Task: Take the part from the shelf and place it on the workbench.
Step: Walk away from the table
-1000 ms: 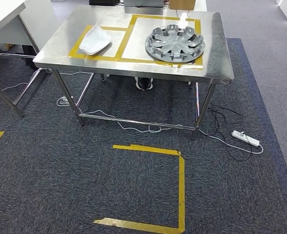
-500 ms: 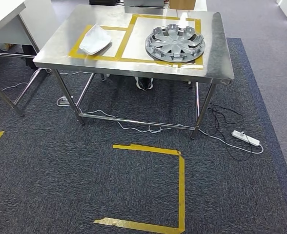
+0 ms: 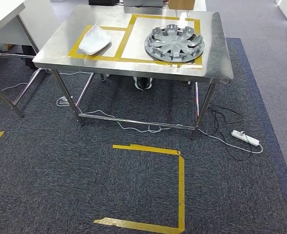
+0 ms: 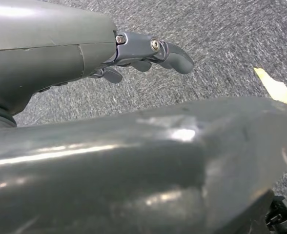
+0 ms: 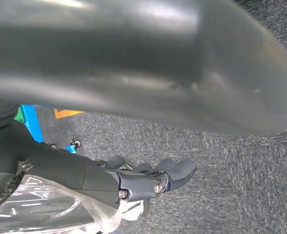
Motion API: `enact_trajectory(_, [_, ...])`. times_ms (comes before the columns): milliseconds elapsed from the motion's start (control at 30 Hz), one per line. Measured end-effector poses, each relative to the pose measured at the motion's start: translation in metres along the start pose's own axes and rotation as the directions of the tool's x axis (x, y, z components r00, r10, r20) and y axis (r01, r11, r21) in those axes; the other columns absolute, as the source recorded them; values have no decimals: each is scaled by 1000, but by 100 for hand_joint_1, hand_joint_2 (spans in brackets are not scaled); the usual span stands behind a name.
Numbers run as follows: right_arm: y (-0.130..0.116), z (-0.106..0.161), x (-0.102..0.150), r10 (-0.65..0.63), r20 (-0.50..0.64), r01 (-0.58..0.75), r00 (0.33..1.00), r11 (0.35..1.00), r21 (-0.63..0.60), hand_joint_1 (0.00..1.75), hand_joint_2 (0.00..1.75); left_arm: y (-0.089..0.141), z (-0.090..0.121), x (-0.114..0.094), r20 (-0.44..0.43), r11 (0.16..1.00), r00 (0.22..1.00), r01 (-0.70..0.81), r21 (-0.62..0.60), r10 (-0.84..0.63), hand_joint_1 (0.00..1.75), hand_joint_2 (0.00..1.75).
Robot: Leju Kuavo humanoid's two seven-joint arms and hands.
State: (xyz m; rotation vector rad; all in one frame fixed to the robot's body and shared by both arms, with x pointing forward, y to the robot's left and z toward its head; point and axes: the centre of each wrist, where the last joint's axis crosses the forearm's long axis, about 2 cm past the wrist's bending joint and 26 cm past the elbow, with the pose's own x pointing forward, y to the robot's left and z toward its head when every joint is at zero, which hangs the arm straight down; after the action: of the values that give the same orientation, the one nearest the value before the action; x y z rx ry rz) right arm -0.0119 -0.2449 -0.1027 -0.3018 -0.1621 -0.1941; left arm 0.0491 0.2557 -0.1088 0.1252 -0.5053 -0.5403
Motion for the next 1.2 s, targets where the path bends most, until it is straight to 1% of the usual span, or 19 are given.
enact_trajectory(267, [1, 0, 0, -13, 2, 13, 1000, 1000, 6, 0, 0, 2, 0, -1, -3, 1000, 1000, -23, 19, 23, 0, 0])
enact_trajectory(500, [1, 0, -1, -20, 8, 19, 1000, 999, 48, 0, 0, 13, 1, -13, -14, 996, 998, -62, 58, 63, 0, 0])
enact_trajectory(633, [1, 0, -2, -23, 4, 22, 1000, 998, 50, 0, 0, 15, 2, -17, -20, 996, 998, -65, 65, 66, 0, 0])
enact_trajectory(1067, [1, 1, -3, -28, 0, 28, 1000, 998, 51, 0, 0, 18, 2, -19, -24, 995, 997, -66, 73, 68, 0, 0])
enact_trajectory(1200, [2, 1, -4, -24, 4, 23, 1000, 997, 72, 0, 0, 18, 2, -19, -23, 994, 997, -71, 88, 74, 0, 0])
